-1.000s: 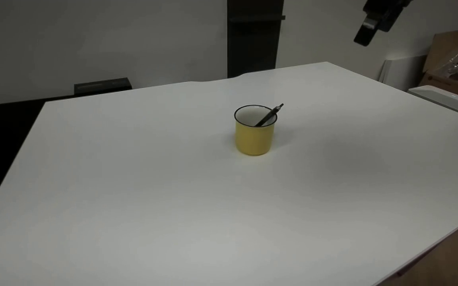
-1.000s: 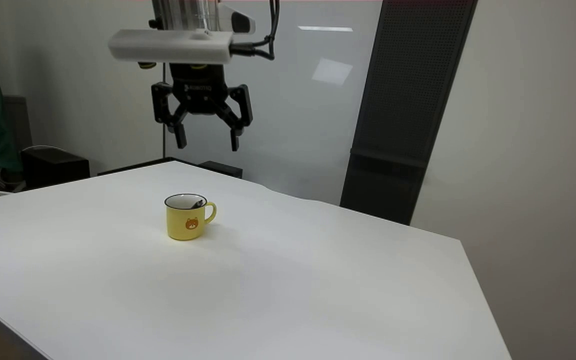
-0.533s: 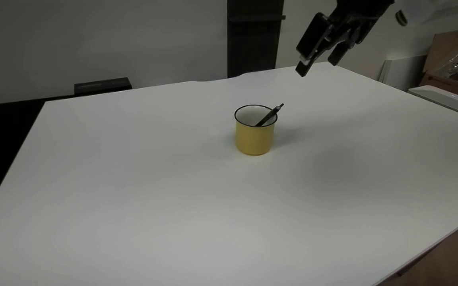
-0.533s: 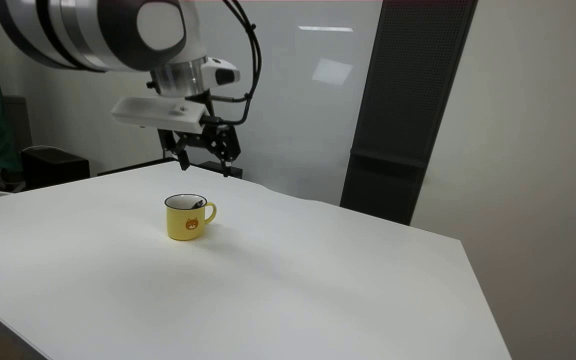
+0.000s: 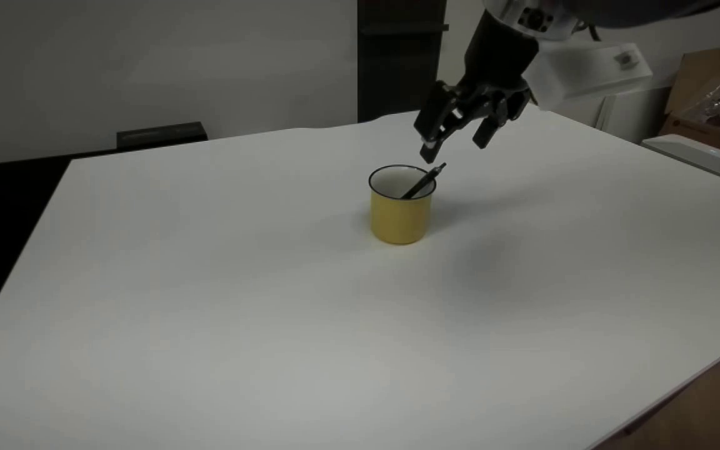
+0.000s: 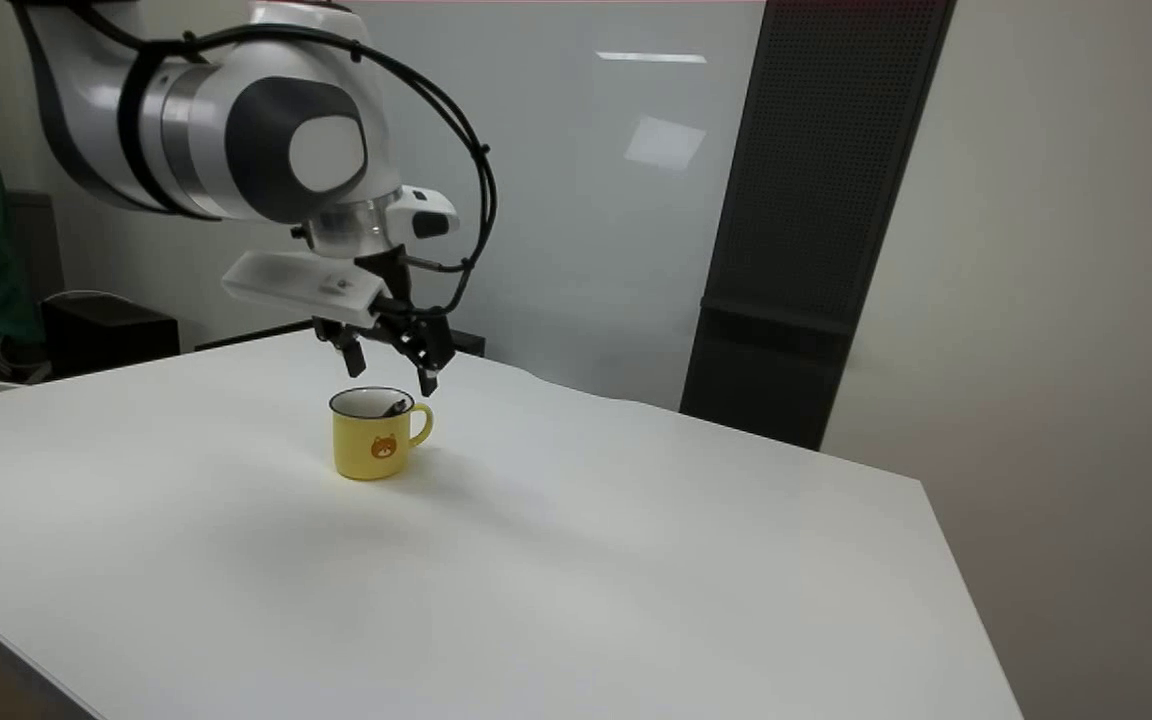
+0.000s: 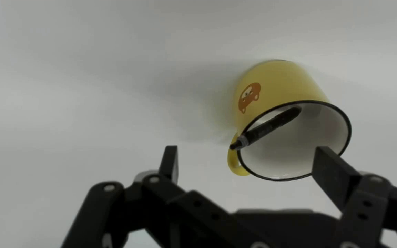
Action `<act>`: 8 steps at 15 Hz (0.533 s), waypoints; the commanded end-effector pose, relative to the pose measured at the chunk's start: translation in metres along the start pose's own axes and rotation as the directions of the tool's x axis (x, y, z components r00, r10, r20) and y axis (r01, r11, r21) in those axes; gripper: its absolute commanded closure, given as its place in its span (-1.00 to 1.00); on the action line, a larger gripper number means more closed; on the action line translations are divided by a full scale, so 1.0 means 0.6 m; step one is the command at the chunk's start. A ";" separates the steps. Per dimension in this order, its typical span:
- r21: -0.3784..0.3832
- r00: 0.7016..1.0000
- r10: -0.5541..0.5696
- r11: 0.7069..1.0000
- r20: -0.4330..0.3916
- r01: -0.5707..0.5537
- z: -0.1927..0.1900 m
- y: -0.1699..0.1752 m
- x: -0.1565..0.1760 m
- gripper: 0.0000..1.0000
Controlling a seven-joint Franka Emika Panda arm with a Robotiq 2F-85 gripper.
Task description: Remove the pen from the cup and put it on the table
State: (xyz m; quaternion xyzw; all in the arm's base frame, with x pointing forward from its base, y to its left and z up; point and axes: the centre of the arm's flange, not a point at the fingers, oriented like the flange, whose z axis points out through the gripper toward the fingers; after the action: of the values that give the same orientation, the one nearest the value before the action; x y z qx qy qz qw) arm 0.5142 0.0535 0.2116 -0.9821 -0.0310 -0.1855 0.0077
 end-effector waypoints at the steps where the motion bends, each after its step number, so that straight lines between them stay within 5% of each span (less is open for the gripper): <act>1: 0.017 0.999 0.053 0.998 0.005 -0.053 0.033 -0.031 0.027 -1.00; 4: 0.022 0.997 0.074 0.997 0.011 -0.074 0.043 -0.036 0.034 -0.96; 5: 0.021 0.996 0.084 0.996 0.010 -0.084 0.045 -0.035 0.036 -0.48; 8: 0.023 0.994 0.109 0.994 0.004 -0.109 0.050 -0.028 0.045 -0.28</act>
State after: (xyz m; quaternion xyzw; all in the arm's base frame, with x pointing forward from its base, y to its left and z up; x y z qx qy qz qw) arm 0.5353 0.0718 0.1936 -0.9830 -0.0082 -0.1820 0.0228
